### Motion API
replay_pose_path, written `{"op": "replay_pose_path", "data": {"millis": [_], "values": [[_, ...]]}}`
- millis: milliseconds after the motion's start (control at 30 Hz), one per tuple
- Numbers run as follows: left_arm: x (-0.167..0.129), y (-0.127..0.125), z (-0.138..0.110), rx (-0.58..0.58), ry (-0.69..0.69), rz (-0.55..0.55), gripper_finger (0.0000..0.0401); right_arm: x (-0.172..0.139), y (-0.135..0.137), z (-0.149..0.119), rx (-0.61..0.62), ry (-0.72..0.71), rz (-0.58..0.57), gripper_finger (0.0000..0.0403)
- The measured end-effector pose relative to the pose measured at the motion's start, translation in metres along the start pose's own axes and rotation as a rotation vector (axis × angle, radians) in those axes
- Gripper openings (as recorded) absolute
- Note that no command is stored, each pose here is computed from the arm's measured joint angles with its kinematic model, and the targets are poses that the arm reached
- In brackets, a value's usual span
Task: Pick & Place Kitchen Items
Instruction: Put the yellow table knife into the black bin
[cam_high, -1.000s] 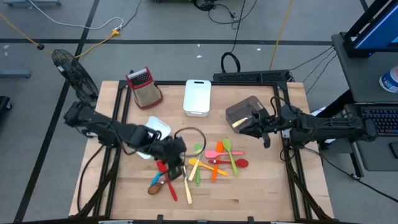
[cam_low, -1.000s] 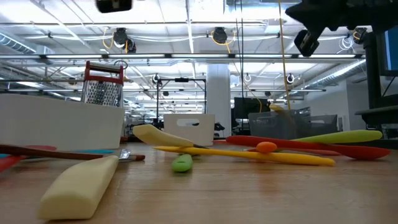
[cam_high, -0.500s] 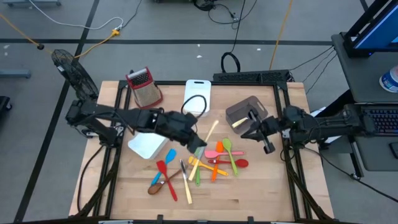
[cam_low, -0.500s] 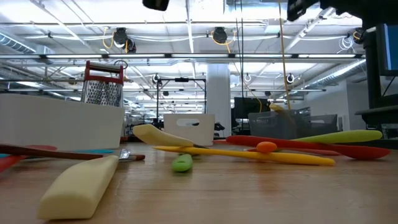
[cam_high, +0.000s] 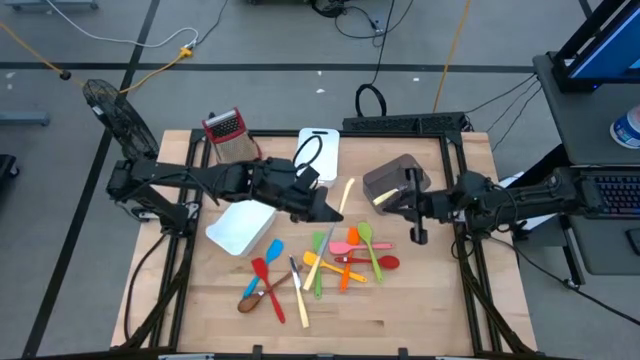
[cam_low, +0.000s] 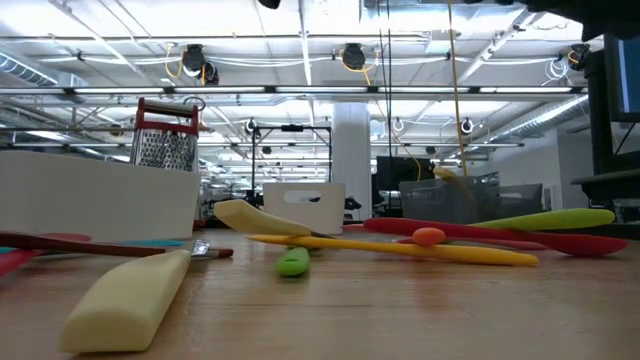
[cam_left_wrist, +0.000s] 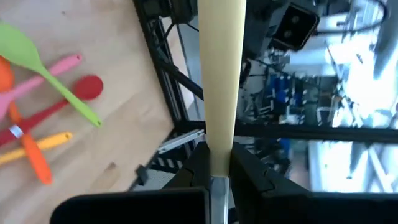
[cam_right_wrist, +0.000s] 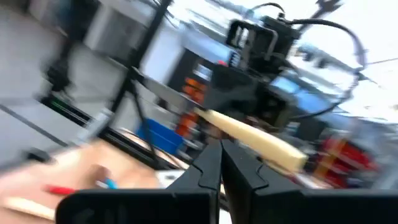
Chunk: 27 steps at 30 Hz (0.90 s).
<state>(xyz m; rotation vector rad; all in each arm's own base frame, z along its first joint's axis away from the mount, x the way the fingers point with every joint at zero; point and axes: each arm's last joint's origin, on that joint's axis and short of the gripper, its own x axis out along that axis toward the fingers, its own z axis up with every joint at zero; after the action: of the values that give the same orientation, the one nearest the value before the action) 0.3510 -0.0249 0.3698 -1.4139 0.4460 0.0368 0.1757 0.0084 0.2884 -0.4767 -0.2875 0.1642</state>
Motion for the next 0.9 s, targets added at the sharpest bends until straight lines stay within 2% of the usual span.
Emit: {"op": "replay_pose_path", "data": {"millis": [100,233,433,700,900], "values": [[0.0,0.0,0.0,-0.061,0.001,0.005,0.0019,0.003,-0.005,0.004,-0.095,0.038,-0.1,0.0004],[0.0,0.0,0.0,-0.117,0.0,0.001,0.0019,0.006,-0.011,0.007,-0.138,0.101,-0.198,0.0004],[0.002,-0.002,-0.006,-0.152,-0.001,-0.013,0.0019,0.011,-0.01,0.006,-0.124,0.157,-0.162,0.0015],[0.013,0.003,-0.013,-0.176,0.007,0.006,0.0019,0.023,0.006,0.002,-0.115,0.169,-0.078,0.0097],[0.027,0.013,-0.02,-0.223,0.078,0.054,0.0019,0.029,0.016,-0.001,-0.196,0.239,-0.108,0.0164]]}}
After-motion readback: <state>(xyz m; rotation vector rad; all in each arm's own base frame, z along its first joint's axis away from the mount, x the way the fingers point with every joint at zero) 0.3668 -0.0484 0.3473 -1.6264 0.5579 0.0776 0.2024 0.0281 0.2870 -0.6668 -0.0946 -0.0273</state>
